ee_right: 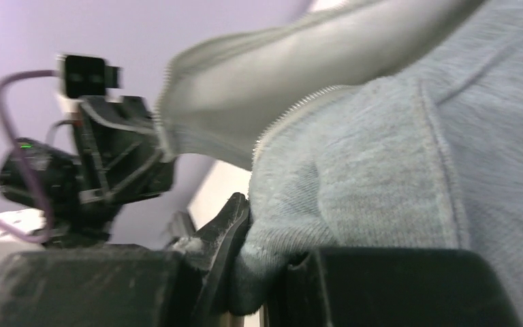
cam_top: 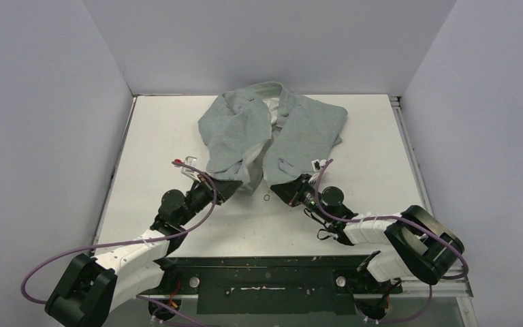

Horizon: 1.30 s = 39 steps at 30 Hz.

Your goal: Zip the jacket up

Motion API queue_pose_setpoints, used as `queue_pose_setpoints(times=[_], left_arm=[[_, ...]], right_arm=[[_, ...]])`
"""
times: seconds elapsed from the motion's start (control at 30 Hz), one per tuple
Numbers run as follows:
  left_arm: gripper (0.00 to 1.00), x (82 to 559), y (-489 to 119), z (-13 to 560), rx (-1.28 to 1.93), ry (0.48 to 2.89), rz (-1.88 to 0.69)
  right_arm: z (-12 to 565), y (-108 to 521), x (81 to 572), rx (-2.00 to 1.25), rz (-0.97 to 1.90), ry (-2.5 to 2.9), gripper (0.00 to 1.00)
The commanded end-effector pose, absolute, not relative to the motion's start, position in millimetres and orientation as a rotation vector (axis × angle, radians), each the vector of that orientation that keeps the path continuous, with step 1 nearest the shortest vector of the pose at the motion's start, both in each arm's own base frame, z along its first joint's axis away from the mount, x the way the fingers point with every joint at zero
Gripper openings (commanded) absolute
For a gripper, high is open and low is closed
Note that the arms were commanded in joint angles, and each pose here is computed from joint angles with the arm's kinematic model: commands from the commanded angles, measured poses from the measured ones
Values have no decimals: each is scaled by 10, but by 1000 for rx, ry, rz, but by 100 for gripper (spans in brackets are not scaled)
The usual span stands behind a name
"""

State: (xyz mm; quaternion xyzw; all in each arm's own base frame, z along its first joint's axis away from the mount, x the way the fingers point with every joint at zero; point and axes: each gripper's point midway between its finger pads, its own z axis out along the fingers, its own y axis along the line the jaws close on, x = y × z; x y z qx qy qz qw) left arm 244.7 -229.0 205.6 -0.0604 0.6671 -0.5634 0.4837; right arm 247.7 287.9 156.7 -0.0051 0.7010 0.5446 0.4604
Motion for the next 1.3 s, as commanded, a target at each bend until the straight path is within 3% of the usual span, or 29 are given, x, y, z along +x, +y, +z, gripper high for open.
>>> queue_pose_setpoints(times=[0.0, 0.27, 0.47, 0.9, 1.27], left_arm=[[0, 2471, -2223, 2899, -97, 1317, -1416], [0, 2502, -2151, 3413, -81, 1159, -1397], [0, 2484, -2135, 3628, -75, 1089, -1421], [0, 2375, -2087, 4221, -50, 896, -1498], [0, 2258, -2082, 4563, 7, 679, -1554]], right_arm=[[2620, 2921, 2201, -139, 1627, 1272, 6], [3126, 2956, 2055, -419, 1516, 957, 7], [3597, 2916, 2208, -500, 1450, 813, 5], [4615, 2752, 2115, -470, 1524, 537, 0], [4842, 2658, 2034, -410, 1589, 492, 0]])
